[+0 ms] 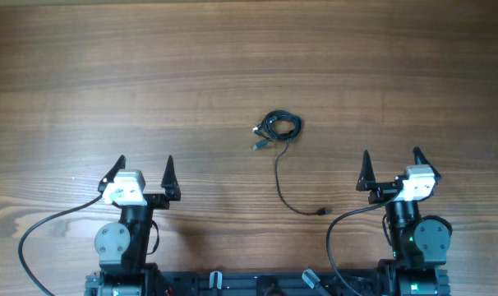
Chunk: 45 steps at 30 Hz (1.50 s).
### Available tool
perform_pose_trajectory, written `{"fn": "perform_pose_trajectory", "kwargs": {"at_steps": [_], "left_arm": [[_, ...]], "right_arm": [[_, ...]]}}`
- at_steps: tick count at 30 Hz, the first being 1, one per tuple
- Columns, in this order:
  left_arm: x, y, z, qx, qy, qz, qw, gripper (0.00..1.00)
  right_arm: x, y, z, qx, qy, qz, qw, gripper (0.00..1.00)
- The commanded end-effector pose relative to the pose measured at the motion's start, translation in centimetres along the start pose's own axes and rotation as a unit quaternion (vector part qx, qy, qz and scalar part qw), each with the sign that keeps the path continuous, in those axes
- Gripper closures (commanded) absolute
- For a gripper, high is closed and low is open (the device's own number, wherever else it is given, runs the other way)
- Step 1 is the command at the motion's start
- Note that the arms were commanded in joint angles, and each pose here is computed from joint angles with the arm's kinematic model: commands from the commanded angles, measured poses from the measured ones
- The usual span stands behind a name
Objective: Untangle cables
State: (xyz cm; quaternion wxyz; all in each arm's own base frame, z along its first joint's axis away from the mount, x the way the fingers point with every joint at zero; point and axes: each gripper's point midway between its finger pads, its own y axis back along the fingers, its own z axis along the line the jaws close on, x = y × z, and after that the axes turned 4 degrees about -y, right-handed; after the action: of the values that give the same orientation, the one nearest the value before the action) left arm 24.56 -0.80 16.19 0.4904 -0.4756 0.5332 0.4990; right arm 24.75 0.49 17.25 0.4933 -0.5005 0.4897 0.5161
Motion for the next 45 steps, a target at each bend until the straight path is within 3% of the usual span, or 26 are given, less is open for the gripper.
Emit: {"fn": "perform_pose_trajectory", "kwargs": {"at_steps": [1,25,37,45], "left_arm": [[0.6,-0.1,0.1,-0.003,-0.008,0.006,1.000,0.00],[0.5,-0.1,0.8,-0.023,-0.008,0.004,1.000,0.00],[-5.4,0.6,0.6,-0.020,-0.008,-0.116,0.993,0.00],[-6.2,0.8,0.7,-0.014,0.068,-0.134,0.989,0.00]], "right_arm": [[-0.3,0.1,0.2,-0.006,0.004,-0.007,1.000,0.00],[-0.3,0.1,0.2,-0.006,0.004,-0.007,1.000,0.00],[-0.3,0.1,0.2,-0.006,0.004,-0.007,1.000,0.00],[-0.2,0.1,0.2,-0.006,0.004,-0.005,1.000,0.00]]}}
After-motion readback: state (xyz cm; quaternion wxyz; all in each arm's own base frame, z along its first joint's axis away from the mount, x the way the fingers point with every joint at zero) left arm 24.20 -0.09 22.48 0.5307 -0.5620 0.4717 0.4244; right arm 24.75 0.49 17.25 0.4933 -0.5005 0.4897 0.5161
